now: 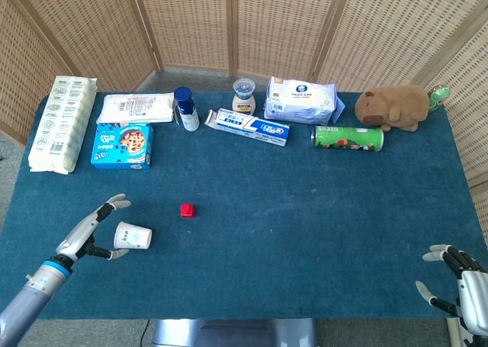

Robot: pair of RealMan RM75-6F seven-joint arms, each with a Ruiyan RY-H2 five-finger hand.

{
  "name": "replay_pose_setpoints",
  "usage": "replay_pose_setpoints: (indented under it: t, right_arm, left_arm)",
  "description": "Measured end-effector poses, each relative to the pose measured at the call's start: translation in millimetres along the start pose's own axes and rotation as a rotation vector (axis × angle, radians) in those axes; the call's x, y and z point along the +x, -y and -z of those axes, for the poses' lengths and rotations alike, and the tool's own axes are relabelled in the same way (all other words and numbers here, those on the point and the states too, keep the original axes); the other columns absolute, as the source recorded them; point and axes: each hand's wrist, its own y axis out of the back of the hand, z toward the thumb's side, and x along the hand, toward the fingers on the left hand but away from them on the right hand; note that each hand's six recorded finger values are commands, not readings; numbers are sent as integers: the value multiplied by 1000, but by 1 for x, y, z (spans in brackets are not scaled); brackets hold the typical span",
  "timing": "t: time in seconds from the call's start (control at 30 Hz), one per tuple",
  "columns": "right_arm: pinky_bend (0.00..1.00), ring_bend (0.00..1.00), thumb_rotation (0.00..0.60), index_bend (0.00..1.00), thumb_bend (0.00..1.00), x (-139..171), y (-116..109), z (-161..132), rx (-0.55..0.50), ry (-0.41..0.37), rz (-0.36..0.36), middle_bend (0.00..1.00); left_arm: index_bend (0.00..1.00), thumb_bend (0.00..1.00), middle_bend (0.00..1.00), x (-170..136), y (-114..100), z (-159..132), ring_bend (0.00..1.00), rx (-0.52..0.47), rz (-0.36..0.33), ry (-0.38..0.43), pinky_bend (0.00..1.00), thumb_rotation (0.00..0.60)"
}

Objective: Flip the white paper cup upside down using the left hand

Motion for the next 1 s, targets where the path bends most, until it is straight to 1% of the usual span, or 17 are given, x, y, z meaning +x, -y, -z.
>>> replay_pose_setpoints:
  t: [0.07,0.2,0.3,0.47,0.53,0.63,0.73,0.83,1.0]
  right_arm:
    - [369,313,600,413,252,0,0,0,2,0,-1,332]
    - [369,313,600,413,251,0,0,-1,1,-3,-2,332]
    - [369,313,600,413,251,-1,0,-3,0,-8,0,332]
    - [369,313,600,413,252,1,1,-2,1,-3,-2,332]
    - [369,313,600,413,252,1,1,-1,0,-1,-2,331]
    - [369,313,600,412,252,2,0,-1,0,0,2,332]
    - [369,313,600,413,252,3,-2,0,0,3,5,332]
    - [369,313,600,413,252,4,-2,1,1,7,5,332]
    - [369,313,600,413,251,6,-4,5,0,17,11,332]
  left_arm:
    - [138,182,0,-5,-5,-6,0,35,-12,16,0,561]
    - [203,201,0,-11,-8,-11,0,120,-19,31,0,569]
    - [219,231,0,-14,-9,-12,0,213,-13,33,0,569]
    - [220,256,0,-16,-4,-14,0,424,4,34,0,570]
    - [226,263,0,-16,0,-15,0,516,7,35,0,573]
    - [244,286,0,-13,8,-16,0,629,9,36,0,575]
    - [254,307,0,-8,17,-18,0,711,9,32,0,577]
    - [255,307,0,-1,28,-20,0,778,4,30,0,573]
    - [255,306,0,10,43,-24,0,856,-4,24,0,568]
